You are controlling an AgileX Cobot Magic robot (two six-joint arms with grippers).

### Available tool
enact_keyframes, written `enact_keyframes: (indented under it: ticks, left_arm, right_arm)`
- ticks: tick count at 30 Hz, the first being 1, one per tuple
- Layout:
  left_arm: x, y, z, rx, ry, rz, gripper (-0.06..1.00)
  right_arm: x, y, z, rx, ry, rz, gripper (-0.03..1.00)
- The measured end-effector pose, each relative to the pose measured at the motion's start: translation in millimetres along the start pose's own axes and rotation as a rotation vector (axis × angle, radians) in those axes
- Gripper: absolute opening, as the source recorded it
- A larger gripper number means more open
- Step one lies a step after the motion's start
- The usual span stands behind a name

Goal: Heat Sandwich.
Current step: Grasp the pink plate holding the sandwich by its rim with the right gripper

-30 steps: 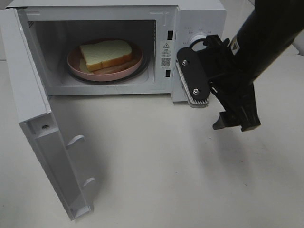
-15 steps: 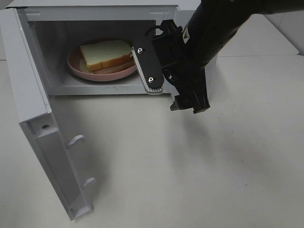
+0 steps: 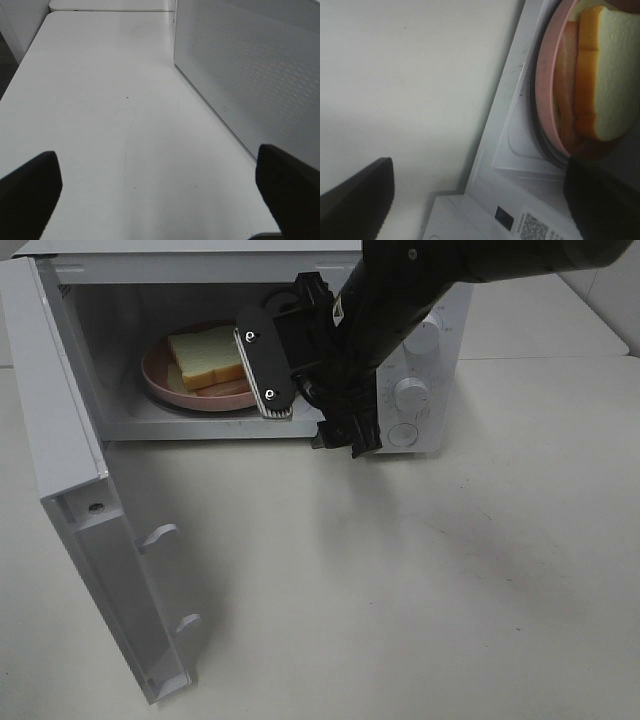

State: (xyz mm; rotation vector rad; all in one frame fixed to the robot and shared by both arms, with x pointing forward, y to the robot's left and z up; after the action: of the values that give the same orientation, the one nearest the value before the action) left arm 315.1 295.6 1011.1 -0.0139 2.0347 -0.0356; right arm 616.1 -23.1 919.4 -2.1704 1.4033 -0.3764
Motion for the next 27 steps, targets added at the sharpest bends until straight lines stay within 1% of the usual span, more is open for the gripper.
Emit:
enact_keyframes:
  ticks: [4,6,20,27]
  left_arm:
    - [0.0,0.0,0.0,0.000,0.000,0.000,0.98]
    - [0.0,0.0,0.0,0.000,0.000,0.000,0.98]
    - [0.0,0.0,0.0,0.000,0.000,0.000,0.98]
    - [0.0,0.0,0.0,0.000,0.000,0.000,0.98]
  right_arm:
    - [-2.4,-7.1,7.5,0.010,-0.003,-0.001,0.88]
    - [-5.0,-14.3,15.2,0.027,-0.009,0.000,0.87]
    - [-12.8,-30.9,52.6,0.033,-0.015,0.010,0.85]
    - [-17.2,-34.5,70.6,0.028,-0.025,0.029,0.84]
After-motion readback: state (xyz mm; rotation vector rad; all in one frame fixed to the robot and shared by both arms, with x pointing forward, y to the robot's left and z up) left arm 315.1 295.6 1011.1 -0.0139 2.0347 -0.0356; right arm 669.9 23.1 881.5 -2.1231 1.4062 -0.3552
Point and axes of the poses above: a point on each arm's last joint axis where the gripper is mounted, z pointing out along that axis toward the gripper, y along the wrist's bending axis when the last joint is at zero, x = y × z, the point moved 9 cm from there along z, pointing out along that axis toward the gripper, and after that the axes turned 1 degree about -z, right-handed, at the moved point
